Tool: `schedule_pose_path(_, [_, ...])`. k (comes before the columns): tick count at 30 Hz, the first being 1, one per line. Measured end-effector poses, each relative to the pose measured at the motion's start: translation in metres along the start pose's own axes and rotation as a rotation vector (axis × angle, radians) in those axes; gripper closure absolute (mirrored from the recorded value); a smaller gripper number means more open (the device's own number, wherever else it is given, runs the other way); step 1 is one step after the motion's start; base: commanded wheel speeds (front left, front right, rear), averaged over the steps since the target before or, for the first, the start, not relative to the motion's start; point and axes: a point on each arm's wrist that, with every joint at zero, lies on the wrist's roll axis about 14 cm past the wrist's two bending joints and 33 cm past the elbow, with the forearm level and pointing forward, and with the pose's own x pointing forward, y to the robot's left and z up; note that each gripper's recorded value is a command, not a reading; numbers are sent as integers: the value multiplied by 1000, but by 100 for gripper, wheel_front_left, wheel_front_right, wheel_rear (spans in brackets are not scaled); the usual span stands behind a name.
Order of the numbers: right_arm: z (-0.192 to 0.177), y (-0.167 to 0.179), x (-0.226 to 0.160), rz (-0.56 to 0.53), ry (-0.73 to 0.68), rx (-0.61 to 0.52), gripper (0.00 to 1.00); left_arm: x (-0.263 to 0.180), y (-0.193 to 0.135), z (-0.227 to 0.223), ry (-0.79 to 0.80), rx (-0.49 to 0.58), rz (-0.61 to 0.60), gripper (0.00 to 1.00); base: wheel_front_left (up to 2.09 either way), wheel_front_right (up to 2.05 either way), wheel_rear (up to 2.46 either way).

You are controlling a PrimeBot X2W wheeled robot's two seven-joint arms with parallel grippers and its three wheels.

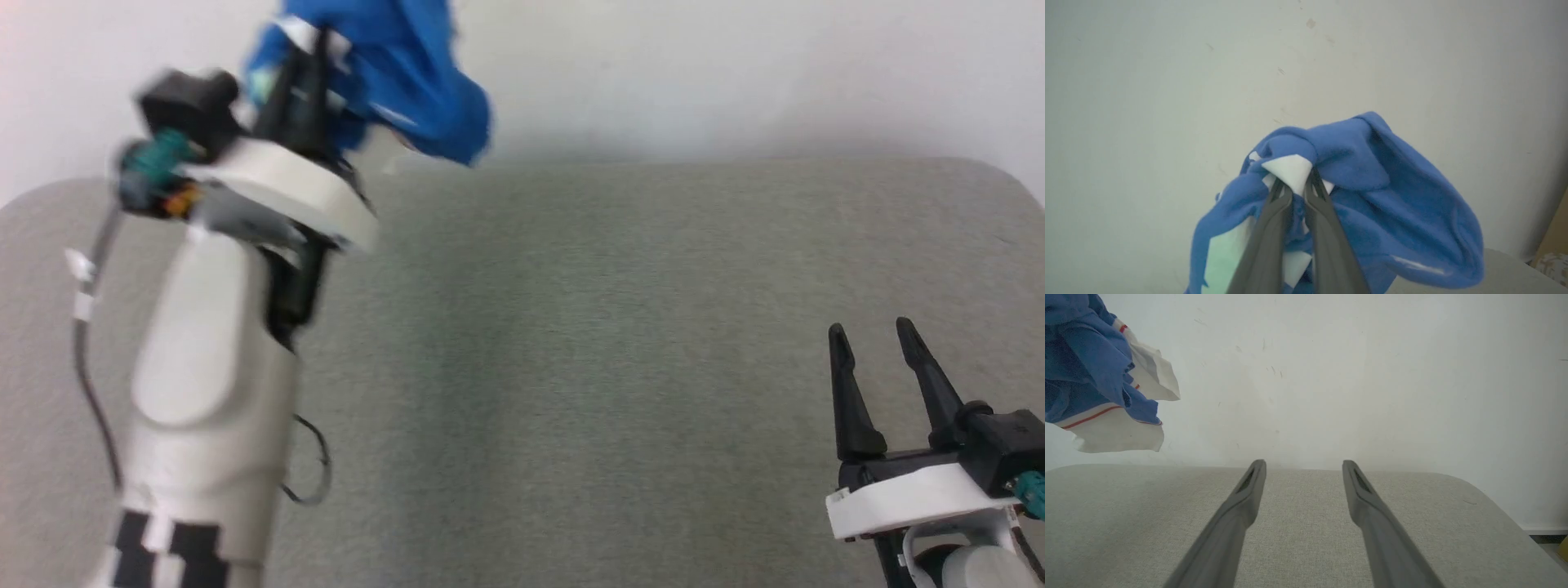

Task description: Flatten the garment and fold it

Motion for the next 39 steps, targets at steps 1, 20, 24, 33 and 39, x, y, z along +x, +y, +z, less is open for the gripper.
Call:
schedule_pose_path(1, [1, -5, -4, -15, 0, -2, 0, -1, -19, -7, 11, -25, -37, 100, 0, 0, 0])
schedule_pose_path(20, [-4, -34, -42, -121, 34, -7, 0, -217, -128, -193, 667, -250, -127, 0, 0, 0, 0])
schedule_pose_path(24, [-4, -29, -38, -103, 33, -4, 0, -205, -122, -172, 531, -240, -97, 0, 0, 0, 0])
schedule_pose_path(33, [3, -17, -31, -62, 15, -4, 0, -175, -84, -113, 262, -182, 17, 0, 0, 0, 0])
schedule_pose_path(39, [7, -7, -29, -33, 7, -3, 0, -175, -27, -92, 194, -95, 159, 0, 0, 0, 0])
